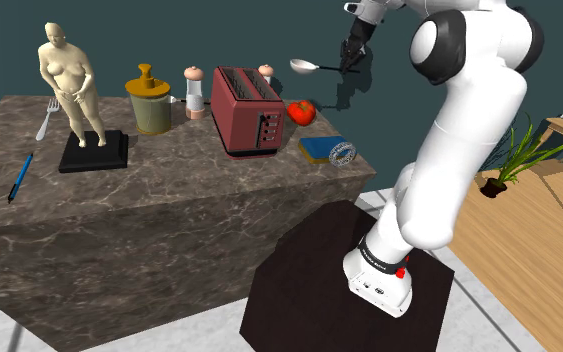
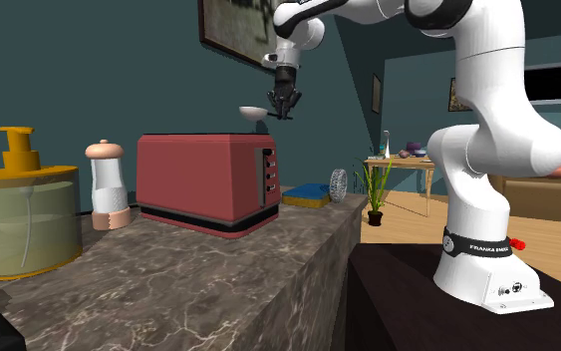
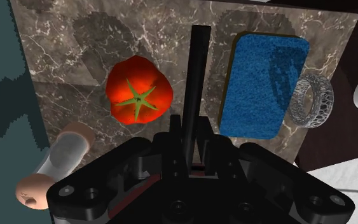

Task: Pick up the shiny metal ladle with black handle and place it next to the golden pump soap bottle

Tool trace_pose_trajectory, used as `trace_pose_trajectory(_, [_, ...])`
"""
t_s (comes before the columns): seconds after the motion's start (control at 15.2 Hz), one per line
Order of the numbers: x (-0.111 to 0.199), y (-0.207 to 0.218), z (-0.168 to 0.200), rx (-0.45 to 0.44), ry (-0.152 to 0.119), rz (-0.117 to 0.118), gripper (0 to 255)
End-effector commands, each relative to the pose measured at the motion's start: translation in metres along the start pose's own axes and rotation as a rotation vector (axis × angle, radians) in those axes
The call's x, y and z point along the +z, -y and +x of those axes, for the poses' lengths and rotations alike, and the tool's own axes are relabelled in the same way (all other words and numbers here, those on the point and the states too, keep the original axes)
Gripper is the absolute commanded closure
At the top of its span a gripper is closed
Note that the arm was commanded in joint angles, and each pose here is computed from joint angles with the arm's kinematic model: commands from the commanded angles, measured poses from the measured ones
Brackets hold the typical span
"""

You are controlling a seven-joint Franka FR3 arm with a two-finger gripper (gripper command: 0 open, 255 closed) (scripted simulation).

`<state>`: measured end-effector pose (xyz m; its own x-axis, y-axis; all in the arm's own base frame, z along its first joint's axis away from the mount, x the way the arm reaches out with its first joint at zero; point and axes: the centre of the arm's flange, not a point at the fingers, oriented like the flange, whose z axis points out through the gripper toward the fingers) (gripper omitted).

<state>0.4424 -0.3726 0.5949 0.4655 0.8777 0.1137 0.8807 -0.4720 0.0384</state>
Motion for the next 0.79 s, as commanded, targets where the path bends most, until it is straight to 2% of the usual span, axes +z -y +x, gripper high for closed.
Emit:
trace_pose_trajectory(0.0, [-0.012, -0.001, 0.000, 0.000, 0.000, 0.000, 255])
trace_pose_trajectory(0.07, [-0.014, -0.001, 0.000, 0.000, 0.000, 0.000, 255])
trace_pose_trajectory(0.73, [-0.001, 0.026, 0.129, 0.000, 0.000, 0.000, 255])
